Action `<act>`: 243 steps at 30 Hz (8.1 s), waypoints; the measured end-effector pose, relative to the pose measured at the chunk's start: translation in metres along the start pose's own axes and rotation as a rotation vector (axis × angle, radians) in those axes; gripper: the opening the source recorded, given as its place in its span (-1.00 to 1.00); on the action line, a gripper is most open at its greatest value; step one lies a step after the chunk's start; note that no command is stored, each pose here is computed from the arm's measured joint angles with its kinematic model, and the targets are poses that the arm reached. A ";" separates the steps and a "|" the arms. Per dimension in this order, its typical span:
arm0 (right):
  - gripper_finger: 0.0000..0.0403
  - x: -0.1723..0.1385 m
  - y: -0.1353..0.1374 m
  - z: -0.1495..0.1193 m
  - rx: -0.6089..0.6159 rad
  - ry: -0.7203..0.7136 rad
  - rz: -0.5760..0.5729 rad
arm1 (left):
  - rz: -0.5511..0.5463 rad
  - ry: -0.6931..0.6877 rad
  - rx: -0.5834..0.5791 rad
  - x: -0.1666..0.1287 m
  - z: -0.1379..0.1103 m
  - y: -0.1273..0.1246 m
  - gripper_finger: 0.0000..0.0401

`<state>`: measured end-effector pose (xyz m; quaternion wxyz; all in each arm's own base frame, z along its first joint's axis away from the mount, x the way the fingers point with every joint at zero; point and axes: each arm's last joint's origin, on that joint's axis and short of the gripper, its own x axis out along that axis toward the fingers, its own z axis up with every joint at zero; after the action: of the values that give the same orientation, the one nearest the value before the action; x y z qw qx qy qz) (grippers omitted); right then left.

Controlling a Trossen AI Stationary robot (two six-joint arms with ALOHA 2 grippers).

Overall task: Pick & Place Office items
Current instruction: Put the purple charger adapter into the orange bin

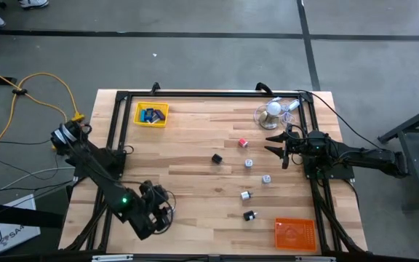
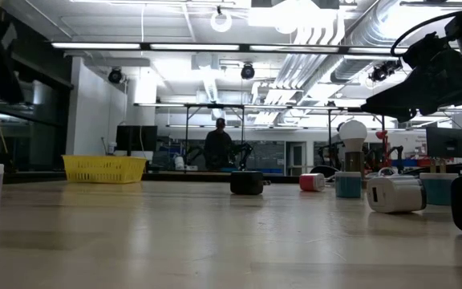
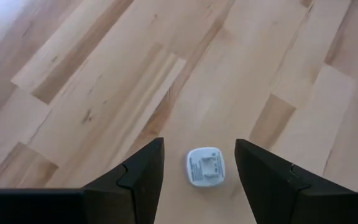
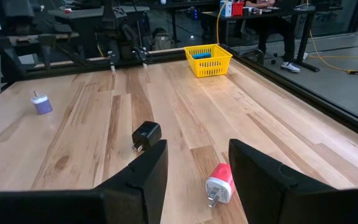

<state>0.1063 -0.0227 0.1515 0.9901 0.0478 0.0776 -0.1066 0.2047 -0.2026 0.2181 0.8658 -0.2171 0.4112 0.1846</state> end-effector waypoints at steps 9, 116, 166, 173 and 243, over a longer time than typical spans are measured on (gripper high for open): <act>-0.22 0.000 0.000 0.000 0.000 0.000 0.000 | 0.034 -0.065 0.041 0.001 -0.035 -0.007 -0.05; -0.22 0.000 0.000 0.000 0.000 0.000 0.000 | 0.106 -0.366 0.026 0.078 -0.120 -0.015 -0.37; -0.22 0.000 0.000 0.000 0.000 0.000 0.000 | 0.089 -0.342 0.397 0.039 0.026 -0.018 -0.38; -0.22 0.000 0.000 0.000 0.000 0.000 0.000 | 0.025 -0.324 0.465 0.049 0.062 -0.014 -0.38; -0.22 -0.003 0.004 0.023 0.301 -0.214 0.144 | -0.224 -0.411 0.642 0.091 0.185 0.048 -0.38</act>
<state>0.1077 -0.0203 0.1748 0.9795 0.1891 -0.0487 -0.0503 0.3520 -0.0517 0.2399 0.9687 0.0627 0.2399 -0.0094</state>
